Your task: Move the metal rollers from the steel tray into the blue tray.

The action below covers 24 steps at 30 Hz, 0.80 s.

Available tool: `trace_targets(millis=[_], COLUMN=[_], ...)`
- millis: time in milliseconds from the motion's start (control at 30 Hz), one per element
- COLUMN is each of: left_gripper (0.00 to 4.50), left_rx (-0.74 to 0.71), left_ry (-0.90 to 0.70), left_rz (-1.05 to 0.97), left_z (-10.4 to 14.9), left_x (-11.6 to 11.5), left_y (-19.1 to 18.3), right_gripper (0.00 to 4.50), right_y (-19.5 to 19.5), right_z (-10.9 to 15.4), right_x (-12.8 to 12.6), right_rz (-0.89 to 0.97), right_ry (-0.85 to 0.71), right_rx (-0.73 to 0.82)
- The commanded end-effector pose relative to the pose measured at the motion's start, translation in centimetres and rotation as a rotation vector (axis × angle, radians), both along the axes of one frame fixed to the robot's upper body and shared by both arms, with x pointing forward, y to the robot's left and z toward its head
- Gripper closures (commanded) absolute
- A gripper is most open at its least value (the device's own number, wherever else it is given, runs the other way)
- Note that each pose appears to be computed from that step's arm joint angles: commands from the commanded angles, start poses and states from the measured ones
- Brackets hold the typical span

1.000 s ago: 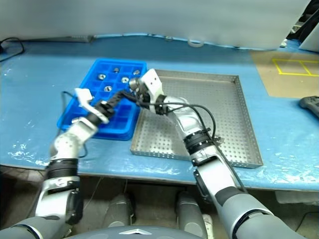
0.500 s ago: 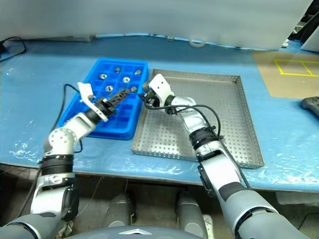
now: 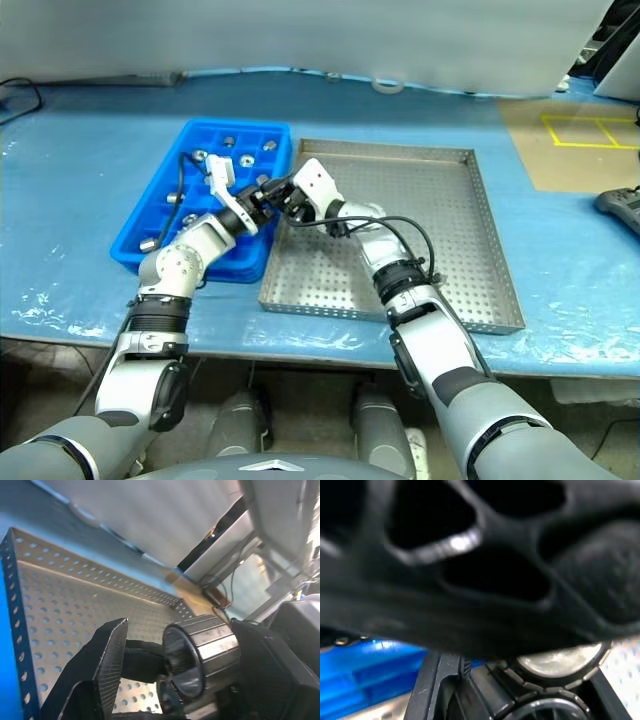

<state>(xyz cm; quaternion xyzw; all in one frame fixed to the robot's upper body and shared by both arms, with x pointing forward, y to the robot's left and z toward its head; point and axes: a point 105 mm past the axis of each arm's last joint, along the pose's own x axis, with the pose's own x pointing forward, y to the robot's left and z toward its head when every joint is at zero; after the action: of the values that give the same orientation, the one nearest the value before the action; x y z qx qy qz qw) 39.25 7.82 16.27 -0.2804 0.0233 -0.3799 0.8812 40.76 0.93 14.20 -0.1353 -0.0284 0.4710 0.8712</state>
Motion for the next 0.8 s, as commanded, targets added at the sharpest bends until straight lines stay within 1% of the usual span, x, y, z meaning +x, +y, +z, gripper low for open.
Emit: trace_targets(millis=[33,100,233,267,300,333,400,467,533,567,600,633,700,767,800], left_gripper=[1.14,1.57,2.88,3.08,3.09,3.09,3.09,3.10,3.11,3.11,3.11,3.11,3.11,3.11,3.11], left_rx=[0.038,0.000,-0.066,-0.091,-0.137,-0.221,-0.379,-0.448,-0.436,-0.465,-0.490,-0.572,-0.682,-0.601,-0.440], left_ry=[-0.003,-0.014,-0.027,-0.028,-0.042,-0.059,-0.078,-0.068,-0.051,-0.051,-0.054,-0.063,-0.081,-0.109,-0.121], left_rz=[0.027,0.029,0.037,0.045,0.057,0.084,0.173,0.273,0.448,0.570,0.647,0.723,0.800,0.823,0.794], left_z=[-0.5,0.1,1.1,1.4,2.1,3.2,5.1,5.5,5.2,5.4,5.6,6.1,6.8,7.0,6.9], left_x=[0.4,0.4,0.3,0.3,0.3,0.4,0.6,1.1,1.8,1.9,1.8,1.3,0.2,-0.8,-1.0], left_y=[-0.5,-0.4,0.1,0.4,0.9,1.9,4.8,7.4,11.4,14.8,17.0,19.8,23.4,24.8,23.9], right_gripper=[3.14,3.13,3.13,3.13,3.13,3.13,3.13,3.13,3.13,3.13,3.13,3.13,3.13,3.13,3.13], right_y=[1.0,1.0,0.9,0.9,0.9,0.9,0.9,0.9,1.0,1.0,1.0,1.1,1.4,1.8,2.1], right_z=[3.6,3.6,3.5,3.5,3.6,3.6,3.9,4.3,5.7,6.7,7.4,7.9,8.2,8.0,7.8], right_x=[-0.3,-0.3,-0.3,-0.3,-0.3,-0.3,-0.2,0.0,0.2,0.3,0.4,0.4,0.3,0.1,0.1], right_rz=[0.030,0.029,0.025,0.024,0.023,0.022,0.014,0.006,0.006,0.011,0.017,0.025,0.040,0.052,0.058], right_ry=[-0.086,-0.087,-0.084,-0.081,-0.079,-0.078,-0.073,-0.058,-0.003,0.039,0.067,0.094,0.115,0.116,0.117], right_rx=[0.099,0.097,0.103,0.107,0.114,0.119,0.140,0.181,0.301,0.392,0.450,0.501,0.528,0.508,0.500])
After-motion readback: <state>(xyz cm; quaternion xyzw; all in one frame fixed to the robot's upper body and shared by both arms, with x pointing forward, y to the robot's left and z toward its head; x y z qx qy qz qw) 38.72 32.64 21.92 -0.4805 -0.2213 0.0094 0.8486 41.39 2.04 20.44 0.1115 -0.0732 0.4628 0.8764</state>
